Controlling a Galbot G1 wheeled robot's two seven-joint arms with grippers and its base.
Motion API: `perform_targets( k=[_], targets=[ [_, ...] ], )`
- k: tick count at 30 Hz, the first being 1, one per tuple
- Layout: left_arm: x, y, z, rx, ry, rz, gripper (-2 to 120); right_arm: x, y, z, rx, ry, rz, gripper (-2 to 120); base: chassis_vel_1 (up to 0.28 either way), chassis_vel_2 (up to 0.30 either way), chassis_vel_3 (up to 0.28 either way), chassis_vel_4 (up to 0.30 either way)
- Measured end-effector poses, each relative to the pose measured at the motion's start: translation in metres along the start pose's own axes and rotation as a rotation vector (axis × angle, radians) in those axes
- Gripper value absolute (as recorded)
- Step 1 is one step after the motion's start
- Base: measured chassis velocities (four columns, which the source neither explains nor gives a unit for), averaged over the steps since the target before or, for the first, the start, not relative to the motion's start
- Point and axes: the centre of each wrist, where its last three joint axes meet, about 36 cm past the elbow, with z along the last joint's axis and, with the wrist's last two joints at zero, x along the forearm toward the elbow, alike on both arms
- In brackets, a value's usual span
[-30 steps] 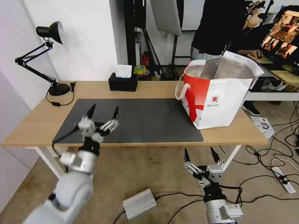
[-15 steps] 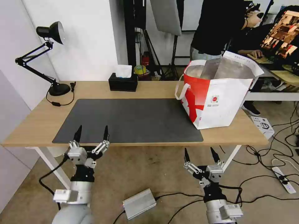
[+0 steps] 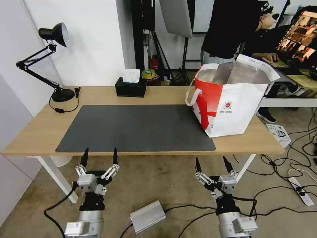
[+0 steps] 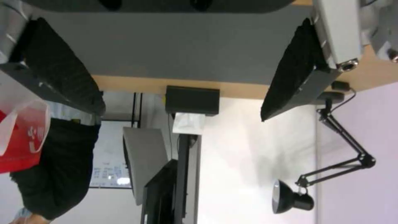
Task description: Pick up the trash from the table and place it into the takeout bag.
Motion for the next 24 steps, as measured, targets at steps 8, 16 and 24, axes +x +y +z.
perform_targets(
  k=[8, 16, 24],
  targets=[
    [0.022, -0.02, 0.02, 0.006, 0.04, -0.025, 100, 0.0, 0.0, 0.0, 0.0, 0.0, 0.0, 100, 0.0, 0.0, 0.0, 0.0],
    [0.023, -0.023, 0.024, 0.011, 0.043, -0.032, 100, 0.0, 0.0, 0.0, 0.0, 0.0, 0.0, 100, 0.0, 0.0, 0.0, 0.0],
    [0.023, -0.022, 0.024, 0.017, 0.044, -0.037, 100, 0.0, 0.0, 0.0, 0.0, 0.0, 0.0, 100, 0.0, 0.0, 0.0, 0.0]
  ],
)
